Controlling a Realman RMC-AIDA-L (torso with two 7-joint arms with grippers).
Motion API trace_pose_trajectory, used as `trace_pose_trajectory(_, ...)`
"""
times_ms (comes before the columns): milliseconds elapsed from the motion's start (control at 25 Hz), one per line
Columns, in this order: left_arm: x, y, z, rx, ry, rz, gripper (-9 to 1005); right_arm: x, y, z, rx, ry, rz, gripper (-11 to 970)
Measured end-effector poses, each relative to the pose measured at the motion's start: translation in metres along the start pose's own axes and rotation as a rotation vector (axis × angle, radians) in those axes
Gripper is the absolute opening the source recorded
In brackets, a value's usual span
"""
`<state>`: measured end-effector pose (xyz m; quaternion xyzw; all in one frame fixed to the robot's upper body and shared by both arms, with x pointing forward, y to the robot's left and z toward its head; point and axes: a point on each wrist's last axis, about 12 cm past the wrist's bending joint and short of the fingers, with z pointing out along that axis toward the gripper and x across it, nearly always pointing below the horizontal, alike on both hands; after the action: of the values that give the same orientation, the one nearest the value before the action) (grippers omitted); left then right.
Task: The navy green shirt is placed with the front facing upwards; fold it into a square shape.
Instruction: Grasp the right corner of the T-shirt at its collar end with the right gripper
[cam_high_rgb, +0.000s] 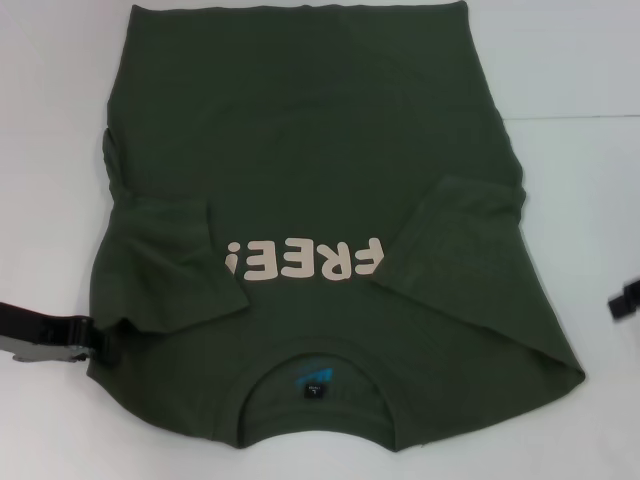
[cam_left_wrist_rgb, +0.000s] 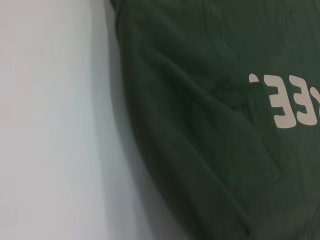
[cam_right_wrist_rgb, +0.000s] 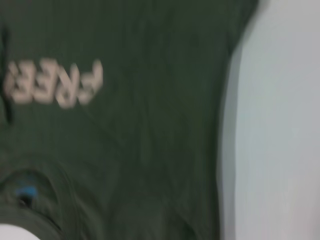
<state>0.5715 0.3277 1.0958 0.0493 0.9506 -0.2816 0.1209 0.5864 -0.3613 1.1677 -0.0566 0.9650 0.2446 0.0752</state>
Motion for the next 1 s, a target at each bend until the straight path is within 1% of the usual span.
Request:
trace_pose_trajectory(80,0.001,0.000,0.000,0.000,0.001,-0.002,80,0.000,0.005,0.011,0.026,0.049,-0.016,777)
trace_pose_trajectory(200,0.002,0.001,0.000,-0.001,0.001,-0.004,79,0.000,0.009,0.025,0.026,0.074,-0.026,767)
trace_pose_trajectory(480,0.003,0.001,0.001,0.001,0.003,-0.002,75,0.004,0.013,0.051,0.027,0.095,-0.038,744)
trace_pose_trajectory(680,0.002,0.000,0.001,0.002,0.002,0.002,76,0.007,0.015,0.062,0.016,0.088,-0.055,744)
trace_pose_trajectory(1000,0.000,-0.001,0.001,0.002,0.000,0.006,75,0.006,0.014,0.069,0.025,0.064,-0.054,744)
